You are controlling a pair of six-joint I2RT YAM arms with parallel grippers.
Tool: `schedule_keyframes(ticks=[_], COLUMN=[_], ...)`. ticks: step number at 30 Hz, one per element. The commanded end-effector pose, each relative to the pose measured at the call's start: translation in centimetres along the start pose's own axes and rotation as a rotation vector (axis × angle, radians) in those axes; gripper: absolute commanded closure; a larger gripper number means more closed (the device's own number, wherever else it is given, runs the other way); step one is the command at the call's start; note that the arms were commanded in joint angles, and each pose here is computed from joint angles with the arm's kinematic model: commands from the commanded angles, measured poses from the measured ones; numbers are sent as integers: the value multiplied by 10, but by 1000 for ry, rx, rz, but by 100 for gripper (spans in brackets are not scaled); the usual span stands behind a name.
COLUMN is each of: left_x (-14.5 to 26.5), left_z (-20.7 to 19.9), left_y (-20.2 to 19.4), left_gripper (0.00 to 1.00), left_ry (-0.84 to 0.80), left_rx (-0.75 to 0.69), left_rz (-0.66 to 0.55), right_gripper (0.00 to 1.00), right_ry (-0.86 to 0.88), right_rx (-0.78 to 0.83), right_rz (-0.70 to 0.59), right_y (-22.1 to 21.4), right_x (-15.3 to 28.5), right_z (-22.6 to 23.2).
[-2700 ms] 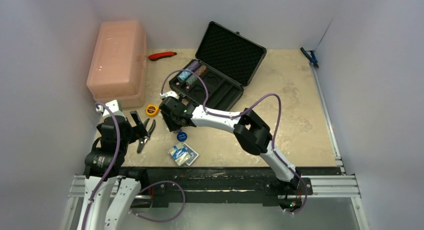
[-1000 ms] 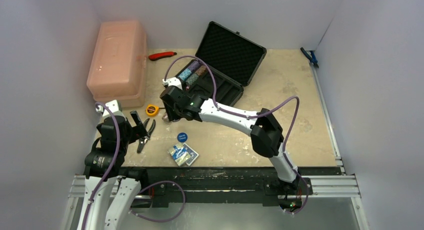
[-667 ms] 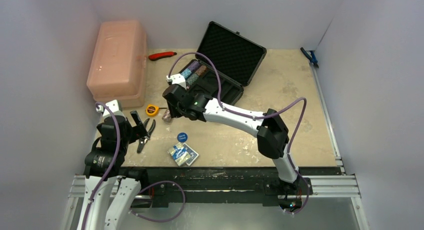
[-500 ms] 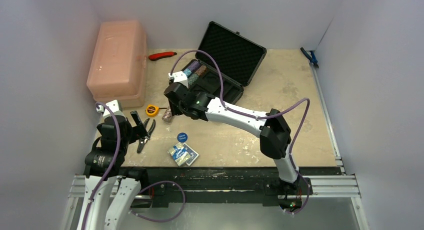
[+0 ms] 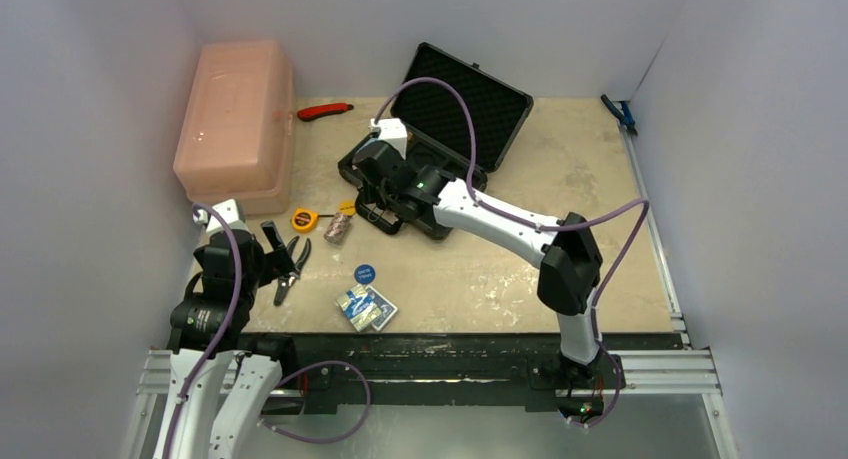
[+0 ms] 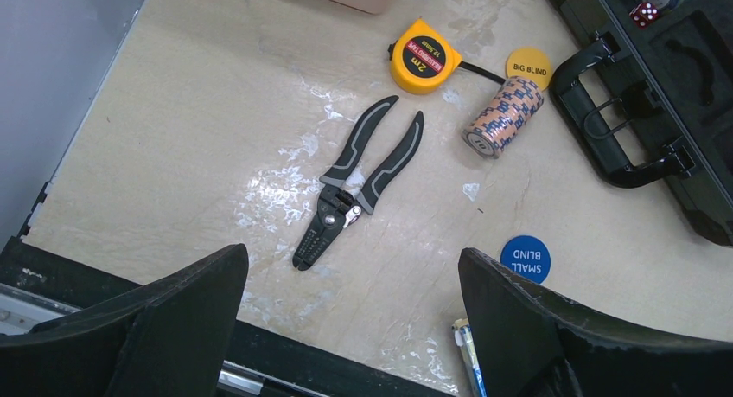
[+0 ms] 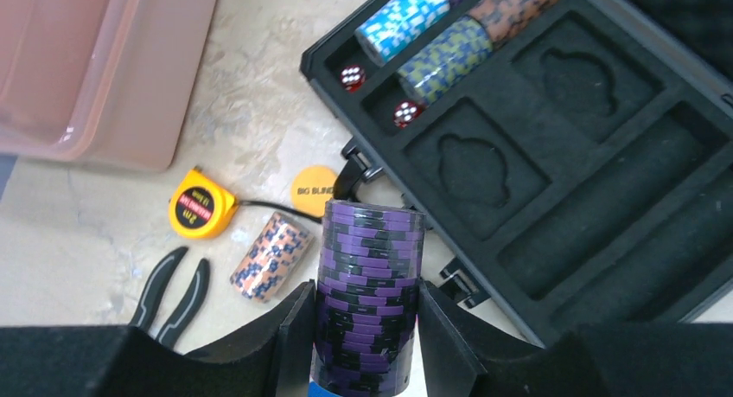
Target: Pack up texas hold em set
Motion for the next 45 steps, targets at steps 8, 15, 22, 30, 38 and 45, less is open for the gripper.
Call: schedule_keyframes(ticks=[8,15,22,30,38,45], left_x=[3,3,4,3,3,2], left_z=[-1,0,1,0,1,1], left_y=[9,9,9,9,8,8], left_gripper=[8,8,8,8,8,8], left_ry=[0,4,11,10,14,20], left_rx=[9,7,9,6,6,6], left_rz=[-29,-28,-32,-27,-25,-22], right_gripper=[100,100,100,100,100,100], right_ry=[-99,-198,-314,-410,-445,-461], right_rx=[-235,-341,-459,-552,-595,-600], right_rz=[-157,-145,-141,-88,-15,17], right_y=[68,74,66,47,25,12], right_x=[16,3,-4,-18,-44,-58], right_z=[-58,-101,-129,-157,-183,-197])
Point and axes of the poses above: each gripper's point midway between its finger pads, its own x axis back along the fingers, its own z axis along the line the jaws close on, y = z × x, the point moved 3 cm from there along x, back along the fingers, and after that the axes turned 2 degrees about x, right-handed, at the moved point
